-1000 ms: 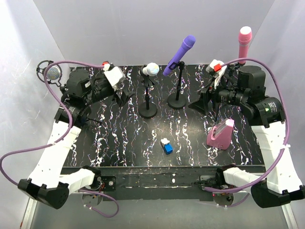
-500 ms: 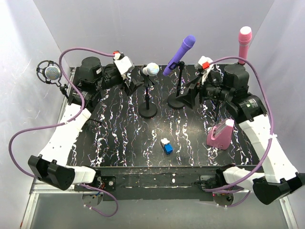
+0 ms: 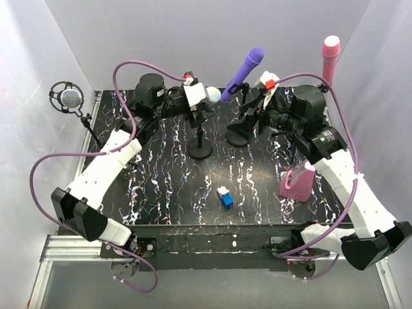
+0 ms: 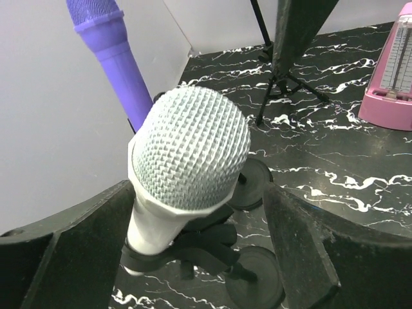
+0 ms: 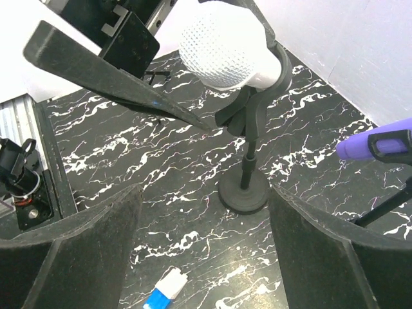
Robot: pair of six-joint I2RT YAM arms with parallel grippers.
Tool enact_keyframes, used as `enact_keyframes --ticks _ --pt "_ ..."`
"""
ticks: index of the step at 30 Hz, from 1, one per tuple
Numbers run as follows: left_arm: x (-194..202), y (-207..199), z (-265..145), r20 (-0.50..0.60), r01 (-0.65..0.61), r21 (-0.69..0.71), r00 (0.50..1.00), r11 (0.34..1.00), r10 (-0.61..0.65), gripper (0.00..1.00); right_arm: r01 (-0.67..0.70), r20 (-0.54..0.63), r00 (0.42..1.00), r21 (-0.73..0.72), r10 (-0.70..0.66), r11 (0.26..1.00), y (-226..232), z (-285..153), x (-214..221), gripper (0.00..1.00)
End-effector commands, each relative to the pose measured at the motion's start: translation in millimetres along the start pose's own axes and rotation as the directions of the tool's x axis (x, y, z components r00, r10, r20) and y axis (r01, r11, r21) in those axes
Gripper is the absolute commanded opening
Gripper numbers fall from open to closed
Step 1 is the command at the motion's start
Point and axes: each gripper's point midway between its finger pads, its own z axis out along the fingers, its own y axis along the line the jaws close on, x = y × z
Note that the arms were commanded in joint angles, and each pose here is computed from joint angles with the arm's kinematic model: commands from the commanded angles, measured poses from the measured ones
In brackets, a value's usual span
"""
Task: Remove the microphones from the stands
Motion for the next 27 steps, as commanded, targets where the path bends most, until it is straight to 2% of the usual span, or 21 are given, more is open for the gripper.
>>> enact_keyframes --ticks 1,8,12,19,22,25,27 --pt "-32 6 -1 0.065 -0.119 -0.033 0.991 0.992 0.121 0.77 0.008 0.039 0.999 0.02 -0.009 1.0 -1 -1 -6 0.86" --pt "-26 9 -1 0.038 -0.139 -0.076 0.989 0.987 0.142 0.59 -0.027 0.016 1.0 0.037 0.027 0.999 -5 2 10 0.86" --pt "-25 18 -1 0.034 -0.066 -0.135 0.997 0.989 0.071 0.47 -0.061 0.012 0.998 0.046 0.061 0.997 -7 4 13 0.86" --pt "-30 28 1 0.054 0.117 -0.209 0.993 0.971 -0.108 0.38 -0.089 0.02 0.996 0.073 0.087 0.993 -16 12 9 0.86" --pt "-30 28 0 0.059 0.171 -0.228 0.985 0.959 -0.161 0.24 -0.101 0.018 0.995 0.074 0.1 0.992 -20 17 9 0.85" --pt "-30 23 2 0.057 0.195 -0.227 0.981 0.954 -0.186 0.0 -0.112 0.008 0.994 0.067 0.112 0.991 -21 22 12 0.85" --pt "-33 19 4 0.06 0.204 -0.219 0.979 0.954 -0.195 0.0 -0.115 0.0 0.993 0.058 0.115 0.992 -21 24 16 0.84"
